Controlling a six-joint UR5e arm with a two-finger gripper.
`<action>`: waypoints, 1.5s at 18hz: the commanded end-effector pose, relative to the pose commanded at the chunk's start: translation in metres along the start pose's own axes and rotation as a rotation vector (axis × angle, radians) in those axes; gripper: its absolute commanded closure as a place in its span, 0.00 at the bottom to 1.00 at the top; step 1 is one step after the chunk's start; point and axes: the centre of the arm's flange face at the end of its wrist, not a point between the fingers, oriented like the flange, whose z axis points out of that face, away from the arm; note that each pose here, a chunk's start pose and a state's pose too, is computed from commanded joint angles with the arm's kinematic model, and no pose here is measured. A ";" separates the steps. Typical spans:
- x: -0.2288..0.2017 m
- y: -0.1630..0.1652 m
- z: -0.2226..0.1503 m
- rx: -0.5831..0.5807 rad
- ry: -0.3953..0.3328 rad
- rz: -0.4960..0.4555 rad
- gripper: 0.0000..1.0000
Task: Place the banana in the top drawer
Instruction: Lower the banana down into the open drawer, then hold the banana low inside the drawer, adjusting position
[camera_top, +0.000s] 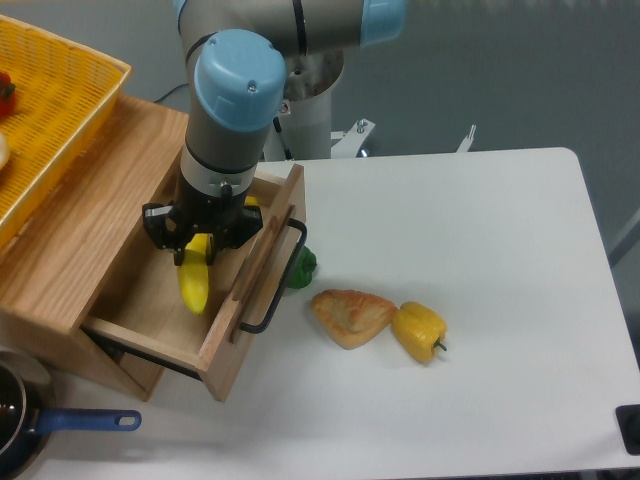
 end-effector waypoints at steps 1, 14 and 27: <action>0.000 0.000 -0.001 0.003 0.000 0.001 0.89; 0.002 0.000 0.008 -0.013 0.001 0.005 0.88; 0.007 0.001 0.014 -0.023 -0.011 0.018 0.85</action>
